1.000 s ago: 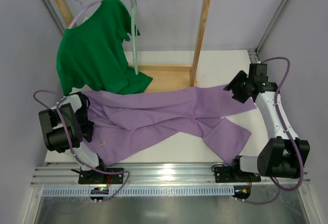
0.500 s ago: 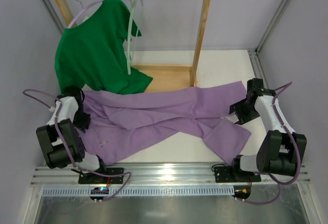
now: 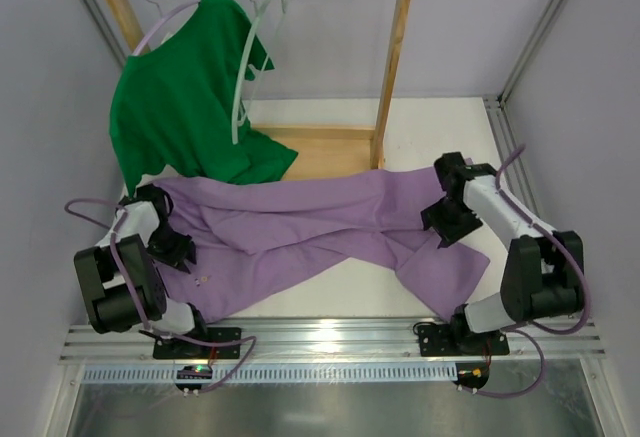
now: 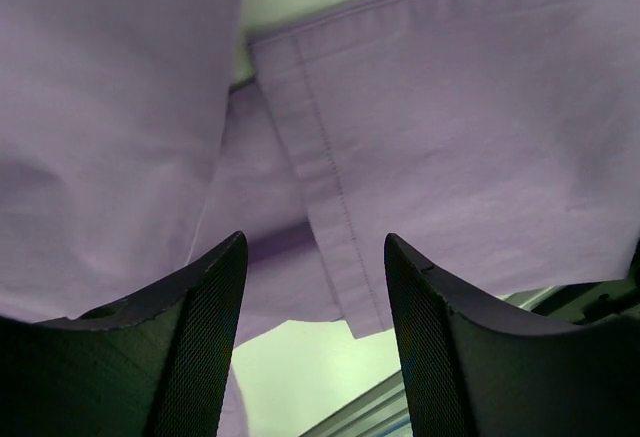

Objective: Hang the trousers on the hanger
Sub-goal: Fold the trousers

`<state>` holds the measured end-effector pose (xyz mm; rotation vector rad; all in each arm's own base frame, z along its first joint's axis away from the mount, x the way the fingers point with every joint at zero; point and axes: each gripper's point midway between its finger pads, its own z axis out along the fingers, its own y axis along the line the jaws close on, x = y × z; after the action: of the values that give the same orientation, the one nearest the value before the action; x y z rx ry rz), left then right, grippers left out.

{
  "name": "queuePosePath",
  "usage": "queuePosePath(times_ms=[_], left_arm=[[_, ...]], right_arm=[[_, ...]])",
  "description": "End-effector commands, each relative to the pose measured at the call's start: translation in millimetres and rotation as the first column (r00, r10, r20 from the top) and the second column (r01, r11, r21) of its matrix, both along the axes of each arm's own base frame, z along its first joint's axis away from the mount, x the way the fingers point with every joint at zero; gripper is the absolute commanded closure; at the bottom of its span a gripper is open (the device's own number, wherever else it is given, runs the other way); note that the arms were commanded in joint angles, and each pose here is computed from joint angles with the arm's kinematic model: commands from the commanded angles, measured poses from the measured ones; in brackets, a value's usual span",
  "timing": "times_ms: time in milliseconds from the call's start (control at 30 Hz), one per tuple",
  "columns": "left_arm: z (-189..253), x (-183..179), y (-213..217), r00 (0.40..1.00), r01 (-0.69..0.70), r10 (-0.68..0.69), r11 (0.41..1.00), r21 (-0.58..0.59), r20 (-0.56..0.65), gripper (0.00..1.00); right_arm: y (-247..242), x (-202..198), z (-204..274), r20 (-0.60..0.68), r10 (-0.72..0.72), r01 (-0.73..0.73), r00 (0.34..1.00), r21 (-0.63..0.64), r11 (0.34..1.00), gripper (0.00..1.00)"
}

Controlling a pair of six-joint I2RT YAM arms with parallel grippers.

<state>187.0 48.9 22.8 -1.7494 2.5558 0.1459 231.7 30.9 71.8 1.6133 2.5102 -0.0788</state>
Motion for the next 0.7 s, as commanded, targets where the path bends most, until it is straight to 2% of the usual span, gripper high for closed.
queuePosePath(times_ms=[0, 200, 500, 600, 633, 667], left_arm=[[4.7, 13.8, -13.2, 0.998, 0.012, -0.007, 0.998, -0.067, 0.061, 0.67], [-3.7, 7.4, -13.4, 0.997, 0.013, -0.010, 0.999, -0.047, 0.077, 0.65], [-27.9, -1.1, -19.2, 1.000, 0.023, -0.022, 0.996, -0.090, 0.009, 0.66], [-28.1, -1.6, -14.6, 1.000, 0.021, -0.021, 0.998, -0.062, 0.009, 0.66], [-28.0, -2.8, -14.4, 1.000, 0.021, -0.021, 0.998, -0.059, 0.003, 0.66], [-28.1, -2.4, -13.9, 1.000, 0.016, -0.016, 0.998, -0.056, 0.003, 0.66]], right_arm=[[17.8, 10.1, -4.1, -0.032, 0.083, -0.086, 0.996, -0.084, 0.993, 0.39], [33.2, -9.6, -15.6, -0.101, 0.158, -0.175, 0.982, -0.191, 0.966, 0.39], [43.3, -30.5, -44.3, -0.173, 0.200, -0.234, 0.964, -0.205, 0.950, 0.40], [40.7, -32.3, -49.9, -0.177, 0.192, -0.228, 0.965, -0.214, 0.950, 0.49], [39.9, -30.3, -48.3, -0.167, 0.187, -0.222, 0.968, -0.224, 0.949, 0.60], [36.3, -27.7, -46.2, -0.158, 0.182, -0.218, 0.970, -0.245, 0.945, 0.65]])
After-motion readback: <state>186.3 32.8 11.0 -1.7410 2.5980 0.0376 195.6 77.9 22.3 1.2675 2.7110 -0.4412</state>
